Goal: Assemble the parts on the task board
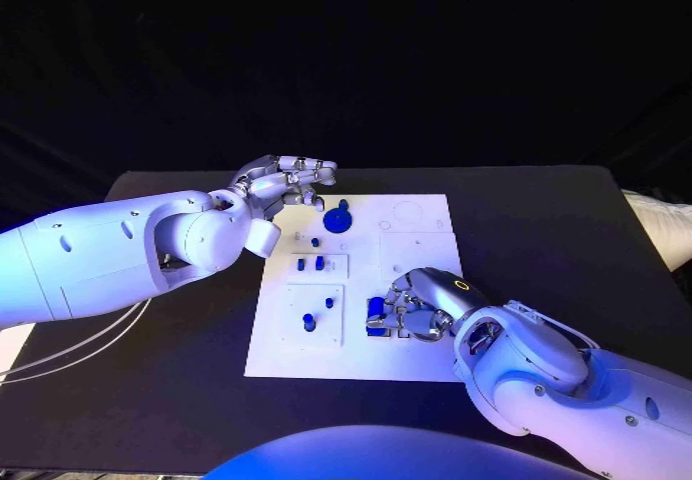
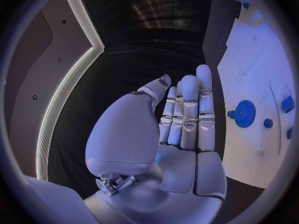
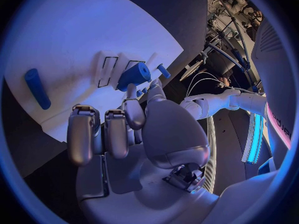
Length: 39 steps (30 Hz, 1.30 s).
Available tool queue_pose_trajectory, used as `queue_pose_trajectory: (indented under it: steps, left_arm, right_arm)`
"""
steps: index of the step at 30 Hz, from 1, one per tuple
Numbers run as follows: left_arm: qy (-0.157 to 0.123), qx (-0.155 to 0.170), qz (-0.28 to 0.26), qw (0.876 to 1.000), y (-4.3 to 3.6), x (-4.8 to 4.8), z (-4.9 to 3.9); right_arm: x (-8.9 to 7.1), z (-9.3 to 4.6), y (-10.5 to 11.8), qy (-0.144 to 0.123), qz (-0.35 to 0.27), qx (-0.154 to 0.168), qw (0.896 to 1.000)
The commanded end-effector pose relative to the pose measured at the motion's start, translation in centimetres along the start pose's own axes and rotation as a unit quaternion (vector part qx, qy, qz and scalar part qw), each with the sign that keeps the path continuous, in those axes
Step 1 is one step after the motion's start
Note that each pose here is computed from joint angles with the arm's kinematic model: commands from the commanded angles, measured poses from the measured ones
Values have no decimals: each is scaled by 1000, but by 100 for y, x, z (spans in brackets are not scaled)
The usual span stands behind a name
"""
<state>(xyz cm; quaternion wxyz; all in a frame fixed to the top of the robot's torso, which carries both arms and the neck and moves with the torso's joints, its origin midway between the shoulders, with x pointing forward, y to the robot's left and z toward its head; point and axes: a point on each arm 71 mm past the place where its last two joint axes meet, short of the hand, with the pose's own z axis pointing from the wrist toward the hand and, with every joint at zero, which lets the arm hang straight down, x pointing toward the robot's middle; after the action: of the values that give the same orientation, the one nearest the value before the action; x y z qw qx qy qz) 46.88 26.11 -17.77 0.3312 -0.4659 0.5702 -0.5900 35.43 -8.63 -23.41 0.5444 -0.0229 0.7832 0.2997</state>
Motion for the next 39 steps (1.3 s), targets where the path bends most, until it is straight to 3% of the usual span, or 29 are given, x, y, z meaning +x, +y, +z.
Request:
queue_pose_trajectory:
  steps: [1, 13, 27, 33, 39]
  left_arm:
    - [12, 3, -1, 1000, -6, 25, 0]
    - [11, 3, -1, 1000, -8, 17, -5]
    - [9, 3, 1, 1000, -13, -5, -19]
    - [8, 3, 1, 1000, -13, -8, -20]
    - [8, 4, 1, 1000, -14, -12, -20]
  right_arm:
    - [35, 18, -11, 15, -28, 7, 999]
    - [33, 37, -94, 12, -53, 34, 998]
    - [34, -25, -118, 22, -43, 29, 998]
    - [-1, -41, -129, 2, -34, 26, 999]
    - [-108, -129, -180, -40, 4, 11, 999]
